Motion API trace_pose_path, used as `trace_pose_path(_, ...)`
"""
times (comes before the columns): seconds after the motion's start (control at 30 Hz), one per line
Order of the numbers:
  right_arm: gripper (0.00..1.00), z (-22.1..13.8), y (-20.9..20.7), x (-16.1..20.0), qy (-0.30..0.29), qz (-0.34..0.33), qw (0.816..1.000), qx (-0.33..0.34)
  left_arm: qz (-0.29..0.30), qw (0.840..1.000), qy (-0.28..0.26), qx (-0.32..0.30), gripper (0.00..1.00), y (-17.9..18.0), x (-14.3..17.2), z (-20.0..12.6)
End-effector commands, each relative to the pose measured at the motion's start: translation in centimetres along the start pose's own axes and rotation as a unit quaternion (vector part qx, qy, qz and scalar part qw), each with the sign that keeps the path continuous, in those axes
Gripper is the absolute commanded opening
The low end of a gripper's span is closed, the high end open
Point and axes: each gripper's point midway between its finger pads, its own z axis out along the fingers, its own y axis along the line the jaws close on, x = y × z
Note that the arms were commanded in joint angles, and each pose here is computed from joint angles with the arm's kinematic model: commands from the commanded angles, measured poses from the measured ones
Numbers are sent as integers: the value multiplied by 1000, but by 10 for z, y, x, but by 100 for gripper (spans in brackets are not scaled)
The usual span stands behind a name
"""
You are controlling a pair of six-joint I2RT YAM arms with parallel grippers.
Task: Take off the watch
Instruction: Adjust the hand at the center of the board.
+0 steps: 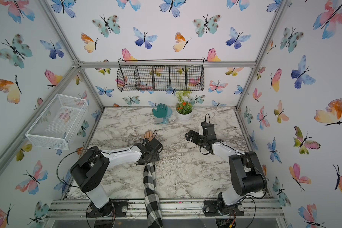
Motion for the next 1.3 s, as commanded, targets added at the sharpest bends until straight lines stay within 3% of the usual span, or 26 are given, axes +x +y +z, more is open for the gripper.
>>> trace_pose_path(0.0, 98, 5, 5, -4, -6, -1, 1000, 6, 7, 1000, 6, 4, 76, -3, 1, 4)
trace_pose_path(0.3, 98, 12, 11, 5, 6, -7, 1000, 2, 20, 1000, -1, 3, 38, -3, -1, 5)
trace_pose_path(0.43, 98, 14, 14, 10, 14, -6, 1000, -7, 25, 1000, -2, 6, 30, -3, -2, 3)
trace_pose_path(0.67, 98, 15, 39, 18, 34, 1, 996, -79, 55, 997, -21, 48, 29, -23, -12, -20)
trace_pose_path(0.97, 96, 4, 82, 23, 51, 42, 976, -209, 72, 980, -26, 182, 29, -72, -12, -57)
trace_pose_path(1.27, 94, 13, 95, 45, 79, 60, 966, -237, 68, 966, -27, 247, 29, -105, -18, -82)
